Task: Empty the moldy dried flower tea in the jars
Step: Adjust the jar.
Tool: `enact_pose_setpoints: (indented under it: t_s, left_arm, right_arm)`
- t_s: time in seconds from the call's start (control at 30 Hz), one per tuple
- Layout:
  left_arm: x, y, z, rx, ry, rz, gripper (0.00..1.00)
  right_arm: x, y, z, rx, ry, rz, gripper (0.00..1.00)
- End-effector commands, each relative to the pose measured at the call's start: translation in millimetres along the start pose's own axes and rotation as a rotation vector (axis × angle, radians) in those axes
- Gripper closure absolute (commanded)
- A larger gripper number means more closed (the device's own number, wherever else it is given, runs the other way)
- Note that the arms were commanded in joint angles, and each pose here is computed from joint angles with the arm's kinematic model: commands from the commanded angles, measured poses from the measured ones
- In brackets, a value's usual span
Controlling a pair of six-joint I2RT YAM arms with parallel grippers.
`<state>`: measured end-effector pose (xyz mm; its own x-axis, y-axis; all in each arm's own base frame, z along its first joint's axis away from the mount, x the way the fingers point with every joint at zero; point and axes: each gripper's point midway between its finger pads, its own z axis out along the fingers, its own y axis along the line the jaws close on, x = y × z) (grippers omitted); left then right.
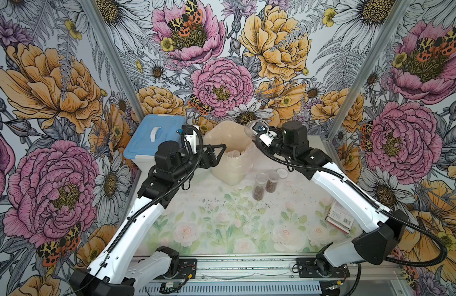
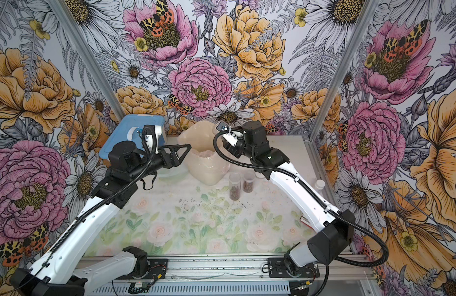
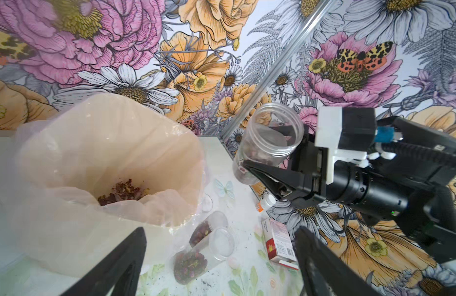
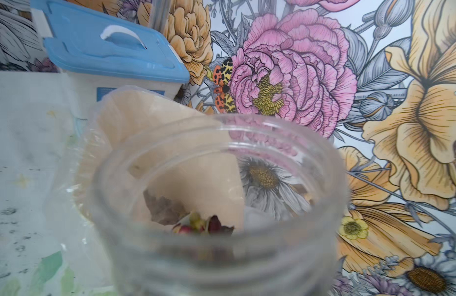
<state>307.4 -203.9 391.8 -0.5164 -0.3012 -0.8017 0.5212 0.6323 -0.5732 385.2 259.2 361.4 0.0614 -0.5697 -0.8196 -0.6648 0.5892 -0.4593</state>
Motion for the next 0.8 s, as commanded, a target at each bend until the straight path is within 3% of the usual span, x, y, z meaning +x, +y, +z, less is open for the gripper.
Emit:
enact_pose_setpoints:
  t_s: [0.0, 0.77]
  left_arm:
    - [14, -14, 11, 0.041, 0.107, -0.020, 0.12]
    - [44, -27, 65, 0.020, 0.432, -0.056, 0.48]
  right_arm:
    - [-10, 20, -9, -0.104, -0.074, 0.075, 0.84]
    - [2, 56, -23, -0.225, -0.133, 0.065, 0.82]
